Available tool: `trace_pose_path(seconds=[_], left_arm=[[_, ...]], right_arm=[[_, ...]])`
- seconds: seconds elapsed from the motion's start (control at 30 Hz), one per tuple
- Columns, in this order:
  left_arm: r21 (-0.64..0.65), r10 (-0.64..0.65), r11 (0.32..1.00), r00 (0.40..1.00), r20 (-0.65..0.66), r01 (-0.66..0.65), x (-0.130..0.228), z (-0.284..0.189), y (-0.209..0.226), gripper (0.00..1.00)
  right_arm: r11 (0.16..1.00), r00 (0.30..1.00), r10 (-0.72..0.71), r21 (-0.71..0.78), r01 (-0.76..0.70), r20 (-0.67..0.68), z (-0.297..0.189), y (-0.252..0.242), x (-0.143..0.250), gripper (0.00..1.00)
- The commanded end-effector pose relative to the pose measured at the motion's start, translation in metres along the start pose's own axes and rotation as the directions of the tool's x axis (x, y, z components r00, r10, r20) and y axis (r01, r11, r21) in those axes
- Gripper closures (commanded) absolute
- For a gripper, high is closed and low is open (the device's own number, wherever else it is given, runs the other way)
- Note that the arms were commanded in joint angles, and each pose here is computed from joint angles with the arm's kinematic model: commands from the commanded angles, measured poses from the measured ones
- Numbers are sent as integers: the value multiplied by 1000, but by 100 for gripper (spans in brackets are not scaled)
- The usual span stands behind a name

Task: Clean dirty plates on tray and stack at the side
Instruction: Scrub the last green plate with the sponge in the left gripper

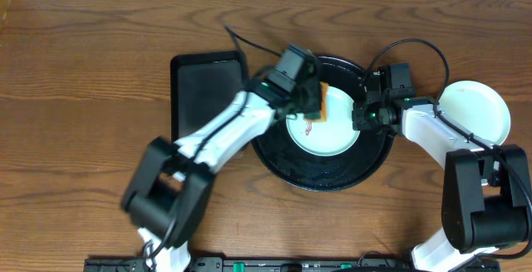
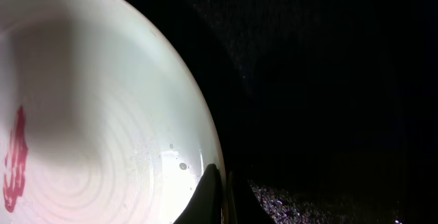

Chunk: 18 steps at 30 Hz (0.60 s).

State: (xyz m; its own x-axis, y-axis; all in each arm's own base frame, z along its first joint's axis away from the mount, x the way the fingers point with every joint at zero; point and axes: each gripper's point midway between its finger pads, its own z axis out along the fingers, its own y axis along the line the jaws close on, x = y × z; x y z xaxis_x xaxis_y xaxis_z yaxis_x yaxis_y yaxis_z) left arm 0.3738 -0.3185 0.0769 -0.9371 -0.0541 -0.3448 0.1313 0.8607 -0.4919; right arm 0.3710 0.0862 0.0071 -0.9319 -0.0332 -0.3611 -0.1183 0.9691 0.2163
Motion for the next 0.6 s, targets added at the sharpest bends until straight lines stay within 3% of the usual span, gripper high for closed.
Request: trace_pose_path(seconds=[0.0, 0.17, 0.3, 0.4, 0.57], left_arm=[[14, -74, 997, 996, -51, 75, 15, 25, -1, 93], [-9, -105, 994, 987, -118, 105, 35, 57, 14, 92], [-221, -130, 969, 987, -98, 106, 40, 63, 69, 93], [-415, -131, 905, 989, -67, 91, 39, 46, 113, 93], [-591, -100, 804, 995, -23, 68, 25, 15, 140, 93]], right_arm=[[999, 999, -35, -11, 35, -6, -2, 8, 4, 99], [999, 999, -35, -11, 35, -6, -2, 8, 4, 99], [999, 999, -35, -11, 34, -8, -2, 8, 4, 99], [999, 999, -33, -11, 33, -15, -2, 8, 6, 99], [999, 999, -32, -10, 32, -22, -2, 7, 7, 99]])
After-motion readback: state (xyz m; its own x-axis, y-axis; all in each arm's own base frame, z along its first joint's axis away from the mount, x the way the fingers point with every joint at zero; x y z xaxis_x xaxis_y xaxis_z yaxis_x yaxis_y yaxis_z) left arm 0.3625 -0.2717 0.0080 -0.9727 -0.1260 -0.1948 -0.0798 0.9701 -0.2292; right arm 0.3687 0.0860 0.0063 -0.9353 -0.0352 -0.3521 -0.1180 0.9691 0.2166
